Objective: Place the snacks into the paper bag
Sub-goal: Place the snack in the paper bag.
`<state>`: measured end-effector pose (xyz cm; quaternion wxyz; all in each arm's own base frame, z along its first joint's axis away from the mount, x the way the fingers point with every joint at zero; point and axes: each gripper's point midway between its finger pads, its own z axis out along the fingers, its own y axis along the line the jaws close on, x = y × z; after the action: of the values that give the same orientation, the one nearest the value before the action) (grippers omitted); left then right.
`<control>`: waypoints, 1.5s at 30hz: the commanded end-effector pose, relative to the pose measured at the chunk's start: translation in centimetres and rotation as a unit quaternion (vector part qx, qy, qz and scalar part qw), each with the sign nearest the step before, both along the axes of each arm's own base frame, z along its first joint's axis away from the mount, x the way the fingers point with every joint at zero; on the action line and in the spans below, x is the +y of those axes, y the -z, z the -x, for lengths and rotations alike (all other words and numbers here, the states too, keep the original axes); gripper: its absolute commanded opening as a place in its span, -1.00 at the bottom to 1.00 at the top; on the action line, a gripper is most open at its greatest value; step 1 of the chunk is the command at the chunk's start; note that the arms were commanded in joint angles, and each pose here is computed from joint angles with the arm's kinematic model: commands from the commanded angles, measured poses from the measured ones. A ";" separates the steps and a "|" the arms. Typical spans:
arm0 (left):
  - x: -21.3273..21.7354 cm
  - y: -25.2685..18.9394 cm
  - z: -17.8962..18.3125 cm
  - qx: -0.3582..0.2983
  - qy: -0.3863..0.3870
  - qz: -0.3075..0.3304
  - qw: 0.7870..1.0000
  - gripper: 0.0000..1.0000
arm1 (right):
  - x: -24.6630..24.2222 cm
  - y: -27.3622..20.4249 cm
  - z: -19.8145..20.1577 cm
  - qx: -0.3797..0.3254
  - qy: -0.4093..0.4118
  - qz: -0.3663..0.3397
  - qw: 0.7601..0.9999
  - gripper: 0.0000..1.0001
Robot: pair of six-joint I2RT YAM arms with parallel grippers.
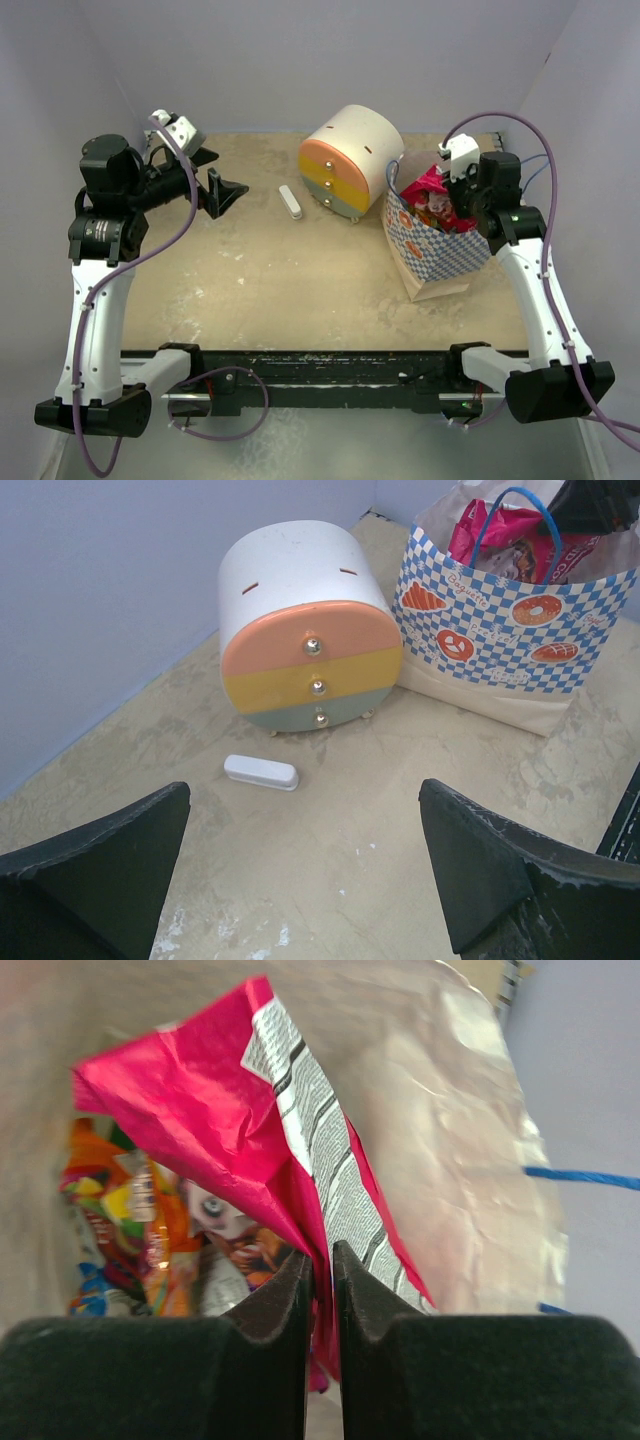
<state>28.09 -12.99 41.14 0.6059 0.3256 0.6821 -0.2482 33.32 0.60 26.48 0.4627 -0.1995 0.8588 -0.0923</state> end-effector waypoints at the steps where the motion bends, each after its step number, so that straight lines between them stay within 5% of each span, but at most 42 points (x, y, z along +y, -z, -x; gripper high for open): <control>1: 0.0 -0.8 0.2 -0.023 0.007 -0.001 1.000 0.98 | 4.2 -0.2 0.9 0.007 -0.090 -0.077 0.993 -0.58; 6: 0.1 -0.8 0.5 -0.024 0.007 -0.002 1.000 0.98 | 5.4 0.6 1.4 0.035 -0.118 -0.095 0.988 -0.45; 16: 0.1 -0.7 0.4 -0.022 0.008 -0.002 1.000 0.98 | 6.1 3.1 1.7 0.078 -0.131 -0.107 0.983 -0.52; 23: 0.1 -0.7 0.7 -0.024 0.008 -0.003 1.000 0.98 | 9.2 1.7 3.6 0.095 -0.213 -0.157 0.960 -0.53; 31: 0.1 -0.6 0.9 -0.025 0.008 -0.005 1.000 0.98 | 8.3 -3.6 3.2 0.002 -0.210 -0.126 0.970 -0.41; 37: 0.1 -0.5 0.8 -0.024 0.008 -0.006 1.000 0.98 | 4.9 -7.2 0.7 -0.087 -0.116 -0.084 0.986 -0.28; 45: 0.2 -0.5 0.8 -0.025 0.007 -0.006 1.000 0.98 | 3.9 -5.5 -3.2 -0.070 -0.069 -0.078 0.992 -0.36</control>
<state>27.68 -12.88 40.87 0.6070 0.3301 0.6801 -0.2448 33.94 5.19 31.46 0.5303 -0.2433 0.8120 0.0125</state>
